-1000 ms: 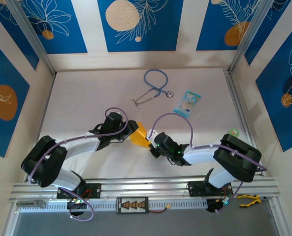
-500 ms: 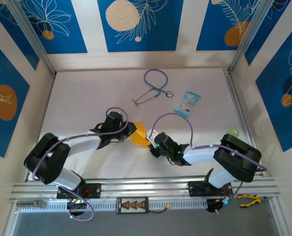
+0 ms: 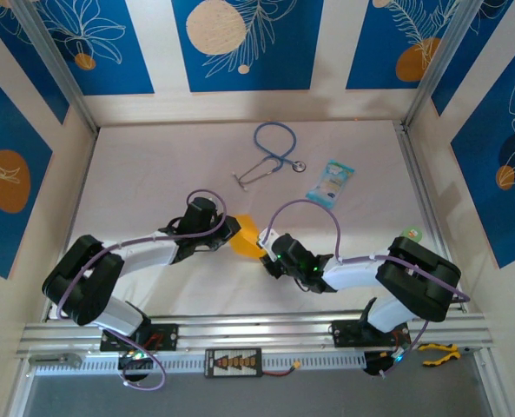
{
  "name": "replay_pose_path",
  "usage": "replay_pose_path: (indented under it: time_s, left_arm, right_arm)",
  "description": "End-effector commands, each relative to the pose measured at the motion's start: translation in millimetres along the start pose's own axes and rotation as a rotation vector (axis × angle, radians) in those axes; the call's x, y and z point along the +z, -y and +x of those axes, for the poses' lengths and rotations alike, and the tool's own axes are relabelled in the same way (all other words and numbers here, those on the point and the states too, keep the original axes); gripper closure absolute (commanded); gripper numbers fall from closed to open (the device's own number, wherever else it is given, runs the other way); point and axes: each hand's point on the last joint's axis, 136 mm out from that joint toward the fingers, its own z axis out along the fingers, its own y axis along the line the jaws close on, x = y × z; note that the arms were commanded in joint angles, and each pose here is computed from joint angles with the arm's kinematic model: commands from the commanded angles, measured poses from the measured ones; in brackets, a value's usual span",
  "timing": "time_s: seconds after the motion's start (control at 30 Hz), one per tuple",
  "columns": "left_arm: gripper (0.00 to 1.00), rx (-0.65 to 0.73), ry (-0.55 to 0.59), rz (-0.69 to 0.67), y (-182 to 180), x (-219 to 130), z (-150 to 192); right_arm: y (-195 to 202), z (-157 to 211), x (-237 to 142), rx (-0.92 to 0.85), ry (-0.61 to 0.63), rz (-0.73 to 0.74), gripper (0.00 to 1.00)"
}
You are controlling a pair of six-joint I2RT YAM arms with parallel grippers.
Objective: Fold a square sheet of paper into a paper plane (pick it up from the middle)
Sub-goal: Fourth fold the wing at the center of the table.
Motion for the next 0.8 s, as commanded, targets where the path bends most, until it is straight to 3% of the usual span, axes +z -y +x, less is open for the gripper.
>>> replay_pose_path:
  time_s: [0.0, 0.37, 0.57, 0.77]
  left_arm:
    - [0.82, 0.002, 0.009, 0.053, 17.1, -2.8, -7.5]
    - [0.84, -0.001, 0.011, 0.049, 16.7, -3.1, -7.9]
    - [0.91, -0.008, 0.016, 0.053, 18.0, -4.2, -8.9]
    - [0.97, -0.069, 0.007, 0.079, 21.3, -5.2, -7.3]
  right_arm:
    - [-0.3, -13.5, 3.8, -0.001, 0.030, 0.012, 0.76]
    - [1.7, -11.8, 8.8, -0.005, 0.017, 0.029, 0.73]
    - [2.6, -16.2, 6.2, -0.007, 0.031, 0.032, 0.72]
    - [4.9, -19.2, 4.7, -0.041, 0.042, 0.050, 0.63]
